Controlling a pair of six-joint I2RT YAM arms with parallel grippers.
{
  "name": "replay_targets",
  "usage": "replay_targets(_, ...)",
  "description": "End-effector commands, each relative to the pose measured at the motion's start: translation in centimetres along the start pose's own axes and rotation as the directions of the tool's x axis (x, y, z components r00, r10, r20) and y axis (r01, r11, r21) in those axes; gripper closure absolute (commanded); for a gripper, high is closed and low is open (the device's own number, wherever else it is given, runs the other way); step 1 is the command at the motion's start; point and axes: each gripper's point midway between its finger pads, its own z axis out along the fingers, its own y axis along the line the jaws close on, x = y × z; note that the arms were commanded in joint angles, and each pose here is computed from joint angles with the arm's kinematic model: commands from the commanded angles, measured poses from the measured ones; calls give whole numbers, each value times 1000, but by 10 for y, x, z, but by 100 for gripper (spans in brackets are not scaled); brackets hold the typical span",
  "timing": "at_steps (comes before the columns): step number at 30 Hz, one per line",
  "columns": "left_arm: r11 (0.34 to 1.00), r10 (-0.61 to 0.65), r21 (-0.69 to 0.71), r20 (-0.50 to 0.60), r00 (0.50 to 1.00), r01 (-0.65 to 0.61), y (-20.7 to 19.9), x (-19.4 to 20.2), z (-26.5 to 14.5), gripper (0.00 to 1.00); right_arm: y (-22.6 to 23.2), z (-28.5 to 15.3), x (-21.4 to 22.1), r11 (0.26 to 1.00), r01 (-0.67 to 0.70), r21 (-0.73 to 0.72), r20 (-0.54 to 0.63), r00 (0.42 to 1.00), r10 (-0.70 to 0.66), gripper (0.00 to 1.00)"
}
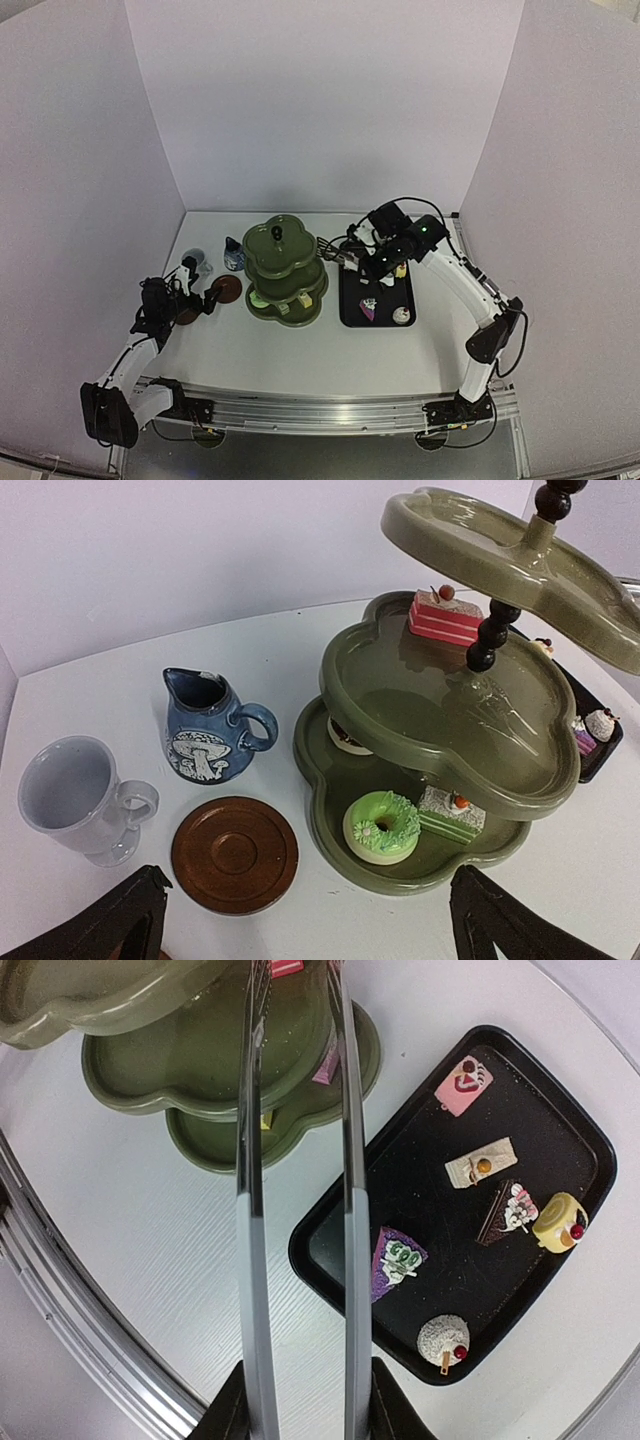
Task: Serve the afternoon tea
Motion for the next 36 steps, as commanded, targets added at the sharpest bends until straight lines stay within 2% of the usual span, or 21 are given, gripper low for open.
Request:
replay_targets(1, 1000, 26, -5, 17, 1000, -26, -2, -7, -4, 1, -1, -19, 5, 998, -44, 33, 50, 998, 42, 70)
replay_targets(4, 1000, 29, -7, 16, 999, -29, -2, -7, -6, 1, -13, -15, 23, 989, -105, 101, 17, 994, 104, 71)
replay_targets(11, 1000, 30, -1, 17, 999, -30, -3, -5, -6, 1, -23, -11, 44, 968, -198, 156, 6, 980, 200, 71)
replay_targets(17, 999, 32, 0, 23, 999, -32, -4, -6, -6, 1, -44, 15, 66, 906, -317, 280, -30, 941, 338, 70)
replay_targets(29, 999, 34, 2, 13, 999, -34, -5, -3, -7, 1, -50, 60, 64, 828, -473, 302, 1, 869, 496, 69)
replay_targets(36, 999, 38, -2, 9, 999, -38, -4, -3, -8, 1, -56, 67, 71, 780, -526, 339, 13, 832, 555, 68)
